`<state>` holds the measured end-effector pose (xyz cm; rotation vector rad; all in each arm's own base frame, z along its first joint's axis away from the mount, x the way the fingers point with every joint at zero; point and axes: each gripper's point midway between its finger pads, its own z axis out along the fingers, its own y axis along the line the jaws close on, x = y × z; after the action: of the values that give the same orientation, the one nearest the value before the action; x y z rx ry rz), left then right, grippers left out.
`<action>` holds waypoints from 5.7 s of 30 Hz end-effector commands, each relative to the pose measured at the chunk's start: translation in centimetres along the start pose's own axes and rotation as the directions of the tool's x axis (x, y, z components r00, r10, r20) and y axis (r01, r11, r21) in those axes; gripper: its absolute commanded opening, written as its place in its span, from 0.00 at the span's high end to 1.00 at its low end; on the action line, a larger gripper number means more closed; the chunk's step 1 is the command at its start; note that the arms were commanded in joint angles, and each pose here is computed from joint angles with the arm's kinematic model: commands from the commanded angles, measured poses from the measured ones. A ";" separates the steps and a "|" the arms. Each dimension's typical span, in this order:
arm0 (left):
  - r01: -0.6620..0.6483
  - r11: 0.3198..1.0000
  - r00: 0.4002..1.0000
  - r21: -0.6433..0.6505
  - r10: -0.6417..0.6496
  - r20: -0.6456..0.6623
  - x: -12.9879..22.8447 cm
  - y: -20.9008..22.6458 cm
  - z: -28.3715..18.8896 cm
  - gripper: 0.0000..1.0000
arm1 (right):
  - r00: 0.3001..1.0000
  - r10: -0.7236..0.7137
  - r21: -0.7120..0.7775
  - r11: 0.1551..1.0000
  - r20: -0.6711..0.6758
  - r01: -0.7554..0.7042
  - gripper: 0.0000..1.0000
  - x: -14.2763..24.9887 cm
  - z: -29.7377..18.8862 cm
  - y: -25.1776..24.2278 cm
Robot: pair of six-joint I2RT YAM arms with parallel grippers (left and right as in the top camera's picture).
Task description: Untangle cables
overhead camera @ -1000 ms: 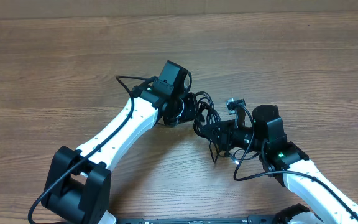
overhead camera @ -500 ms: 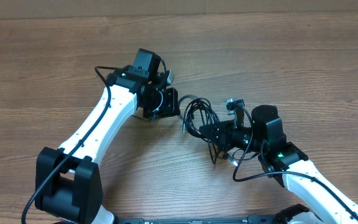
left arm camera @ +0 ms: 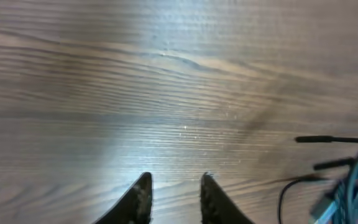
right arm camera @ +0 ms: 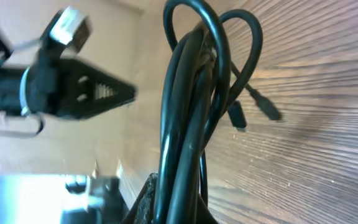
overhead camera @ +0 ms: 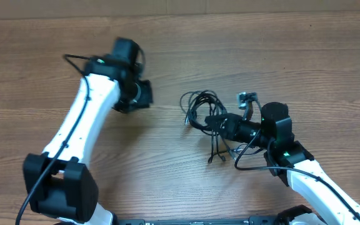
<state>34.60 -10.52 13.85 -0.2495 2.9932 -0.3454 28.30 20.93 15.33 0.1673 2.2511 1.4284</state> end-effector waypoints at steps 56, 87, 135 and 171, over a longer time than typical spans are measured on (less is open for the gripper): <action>-0.273 0.631 0.953 0.726 0.283 0.112 1.0 -8.3 -2.4 0.00 | 0.919 0.394 -0.278 0.887 0.033 -0.370 0.96 -4.4 -1.8 6.3; -0.551 0.486 0.829 0.678 0.412 0.378 -0.3 -13.9 -2.9 0.20 | 0.989 0.090 -0.473 0.871 -0.120 -0.137 0.96 -1.5 -4.1 12.5; -0.041 0.854 0.991 0.518 -0.033 0.132 0.3 -1.4 -7.7 0.02 | 0.866 -0.471 -0.100 0.866 0.171 0.490 0.96 -3.7 0.7 3.2; -0.139 0.941 0.972 0.308 0.070 0.225 12.5 1.9 -14.8 0.03 | 0.966 -0.227 -0.189 0.961 -0.124 0.202 0.96 1.8 0.8 1.6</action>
<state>20.95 -8.65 25.62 -0.1498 2.7386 -0.8423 27.09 22.57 15.16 -0.2035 2.1829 1.5295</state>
